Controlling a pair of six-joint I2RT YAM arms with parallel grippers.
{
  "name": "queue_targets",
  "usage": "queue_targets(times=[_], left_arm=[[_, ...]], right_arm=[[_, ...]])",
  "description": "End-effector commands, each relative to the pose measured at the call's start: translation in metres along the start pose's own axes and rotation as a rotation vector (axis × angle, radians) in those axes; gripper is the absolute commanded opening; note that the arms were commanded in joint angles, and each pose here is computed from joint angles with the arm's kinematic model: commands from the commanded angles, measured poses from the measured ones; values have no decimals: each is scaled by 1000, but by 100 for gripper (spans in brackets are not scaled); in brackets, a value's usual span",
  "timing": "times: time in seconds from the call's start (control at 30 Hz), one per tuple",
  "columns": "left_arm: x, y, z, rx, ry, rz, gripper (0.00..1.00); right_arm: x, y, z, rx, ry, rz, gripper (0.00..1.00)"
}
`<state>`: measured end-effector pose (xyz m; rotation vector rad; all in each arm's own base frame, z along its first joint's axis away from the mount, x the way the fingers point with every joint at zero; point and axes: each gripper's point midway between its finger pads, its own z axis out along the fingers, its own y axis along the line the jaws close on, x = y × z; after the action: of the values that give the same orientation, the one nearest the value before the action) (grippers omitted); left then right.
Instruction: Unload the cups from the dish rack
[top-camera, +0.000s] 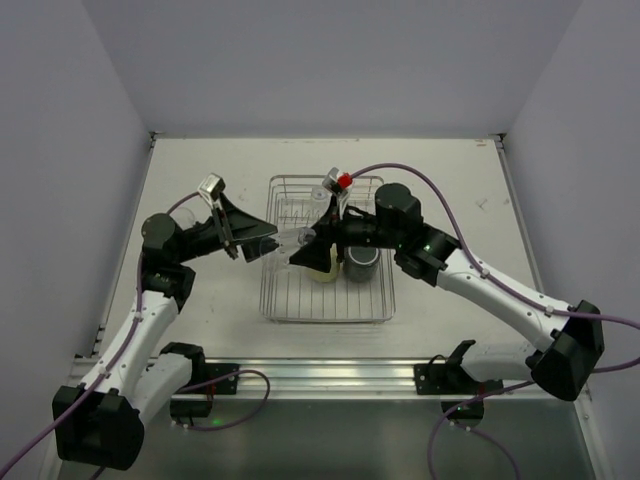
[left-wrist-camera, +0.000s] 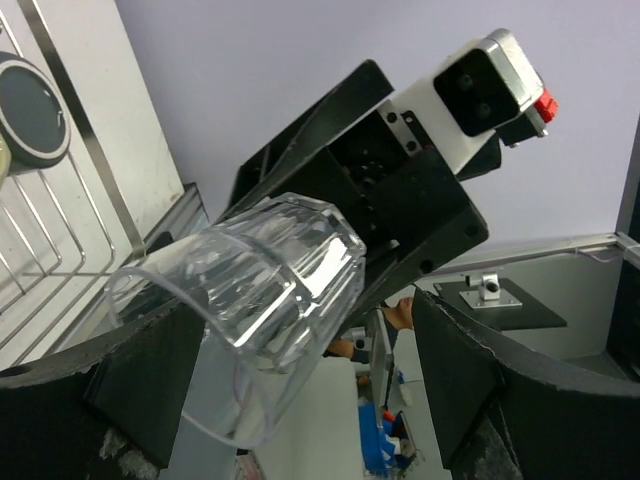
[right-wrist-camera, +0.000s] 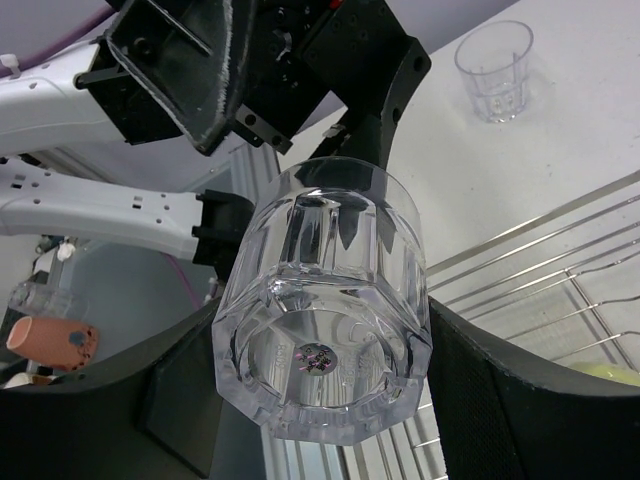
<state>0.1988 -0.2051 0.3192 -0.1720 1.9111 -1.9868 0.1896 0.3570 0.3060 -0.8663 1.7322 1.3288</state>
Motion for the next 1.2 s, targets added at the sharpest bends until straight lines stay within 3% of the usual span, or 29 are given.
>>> queue_targets(times=[0.0, 0.23, 0.37, 0.63, 0.67, 0.7, 0.77, 0.8, 0.83, 0.93, 1.17], left_arm=[[12, -19, -3, 53, 53, -12, 85], [17, -31, -6, 82, 63, -34, 75], [18, -34, -6, 95, 66, -33, 49], [17, -25, -4, 81, 64, -35, 21], [16, -21, -3, 71, 62, -46, 4], [15, -17, -2, 59, 62, -52, 0], [11, -10, 0, 36, 51, -41, 0], [10, -7, 0, 25, 49, -40, 0], [7, -6, 2, 23, 40, -14, 0], [-5, -5, 7, -3, 18, 33, 0], [-59, 5, 6, -161, -85, 114, 0]], right_arm=[[-30, 16, 5, -91, -90, -96, 0], [-18, 13, 14, -150, -113, -137, 0], [-14, 9, 19, -165, -111, -130, 0], [-10, 7, 21, -169, -105, -126, 0], [-12, 6, 19, -153, -104, -122, 0], [-14, 6, 18, -140, -107, -121, 5], [-25, 9, 11, -115, -134, -132, 29], [-25, 8, 9, -99, -131, -124, 43], [-28, 10, 6, -92, -134, -122, 68], [-34, 2, -5, 10, -147, -95, 99], [-23, -27, -43, 295, -167, 27, 99]])
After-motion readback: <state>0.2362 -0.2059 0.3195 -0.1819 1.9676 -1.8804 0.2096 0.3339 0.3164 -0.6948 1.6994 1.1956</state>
